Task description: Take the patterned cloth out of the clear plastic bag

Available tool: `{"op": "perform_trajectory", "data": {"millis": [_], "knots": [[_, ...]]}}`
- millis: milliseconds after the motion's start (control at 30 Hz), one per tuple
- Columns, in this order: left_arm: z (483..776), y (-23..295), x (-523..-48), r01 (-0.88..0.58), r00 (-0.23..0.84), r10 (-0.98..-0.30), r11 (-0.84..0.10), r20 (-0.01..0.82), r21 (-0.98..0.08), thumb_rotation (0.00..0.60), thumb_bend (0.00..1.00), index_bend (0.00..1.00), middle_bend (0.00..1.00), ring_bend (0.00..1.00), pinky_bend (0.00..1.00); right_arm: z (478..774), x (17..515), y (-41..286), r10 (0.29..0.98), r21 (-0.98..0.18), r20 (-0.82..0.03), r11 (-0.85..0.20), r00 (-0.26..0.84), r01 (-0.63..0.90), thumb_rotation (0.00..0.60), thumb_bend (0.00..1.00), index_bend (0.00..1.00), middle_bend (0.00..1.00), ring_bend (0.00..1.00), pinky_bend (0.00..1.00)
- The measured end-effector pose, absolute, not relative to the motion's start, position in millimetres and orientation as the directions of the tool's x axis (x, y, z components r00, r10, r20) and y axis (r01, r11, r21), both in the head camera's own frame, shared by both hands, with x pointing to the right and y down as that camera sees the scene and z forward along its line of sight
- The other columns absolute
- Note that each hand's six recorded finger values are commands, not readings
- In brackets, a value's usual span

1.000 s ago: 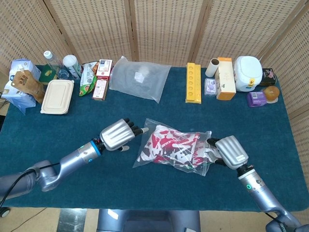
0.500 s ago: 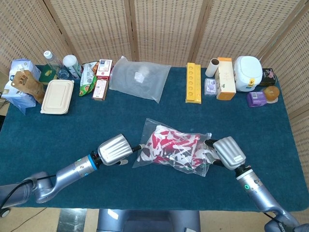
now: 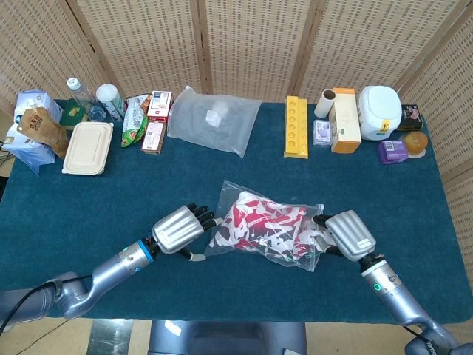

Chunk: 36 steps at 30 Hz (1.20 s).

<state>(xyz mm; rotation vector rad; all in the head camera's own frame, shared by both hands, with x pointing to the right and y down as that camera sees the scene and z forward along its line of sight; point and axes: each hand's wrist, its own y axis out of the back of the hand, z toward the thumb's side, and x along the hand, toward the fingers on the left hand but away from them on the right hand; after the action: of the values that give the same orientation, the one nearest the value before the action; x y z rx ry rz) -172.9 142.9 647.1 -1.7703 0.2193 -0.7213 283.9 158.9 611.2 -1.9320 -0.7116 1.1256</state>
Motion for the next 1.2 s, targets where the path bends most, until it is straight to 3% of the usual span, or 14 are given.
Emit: {"op": "perform_trajectory", "data": {"millis": [67,200,267,400,533,733,1200], "knots": [[652.0,136.6,-171.6,0.222,0.779,-0.5,-0.343,0.378,-0.913,0.503,0.11,0.21,0.36,0.37,0.49,611.2,283.5,159.3,0.766,-0.835,-0.456,-0.545,0.454,0.08,0.6,0.65,0.68,0.7,0.84,0.84],[659.3,119.7,-164.5,0.257,0.763,-0.495,-0.356,0.415,-0.899,0.513,0.11,0.18,0.37,0.36,0.46,610.0,284.1,159.6,0.766,-0.836,-0.456,-0.543,0.453,0.078,0.6,0.65,0.68,0.7,0.84,0.84],[662.6,107.2,-160.4,0.285,0.753,-0.493,-0.351,0.435,-0.892,0.513,0.11,0.16,0.34,0.29,0.4,609.5,284.7,160.0,0.766,-0.836,-0.457,-0.544,0.453,0.077,0.6,0.65,0.68,0.7,0.84,0.84],[668.6,85.1,-152.6,0.344,0.723,-0.492,-0.352,0.484,-0.871,0.499,0.11,0.14,0.17,0.1,0.25,609.2,286.9,160.7,0.767,-0.835,-0.459,-0.545,0.449,0.077,0.6,0.65,0.68,0.7,0.84,0.84],[679.0,58.9,-140.9,0.403,0.673,-0.495,-0.378,0.55,-0.833,0.498,0.11,0.13,0.1,0.03,0.18,608.4,289.7,160.9,0.768,-0.834,-0.46,-0.546,0.446,0.081,0.6,0.65,0.68,0.7,0.84,0.84],[693.7,32.9,-118.9,0.456,0.619,-0.501,-0.398,0.605,-0.796,0.502,0.11,0.13,0.08,0.01,0.15,608.1,289.6,160.5,0.768,-0.834,-0.457,-0.545,0.448,0.083,0.6,0.65,0.68,0.7,0.84,0.84],[733.3,36.5,-71.3,0.528,0.572,-0.439,-0.448,0.692,-0.721,0.496,0.12,0.14,0.04,0.0,0.13,609.0,295.5,158.7,0.776,-0.834,-0.456,-0.543,0.437,0.094,0.6,0.65,0.68,0.7,0.84,0.84]]}}
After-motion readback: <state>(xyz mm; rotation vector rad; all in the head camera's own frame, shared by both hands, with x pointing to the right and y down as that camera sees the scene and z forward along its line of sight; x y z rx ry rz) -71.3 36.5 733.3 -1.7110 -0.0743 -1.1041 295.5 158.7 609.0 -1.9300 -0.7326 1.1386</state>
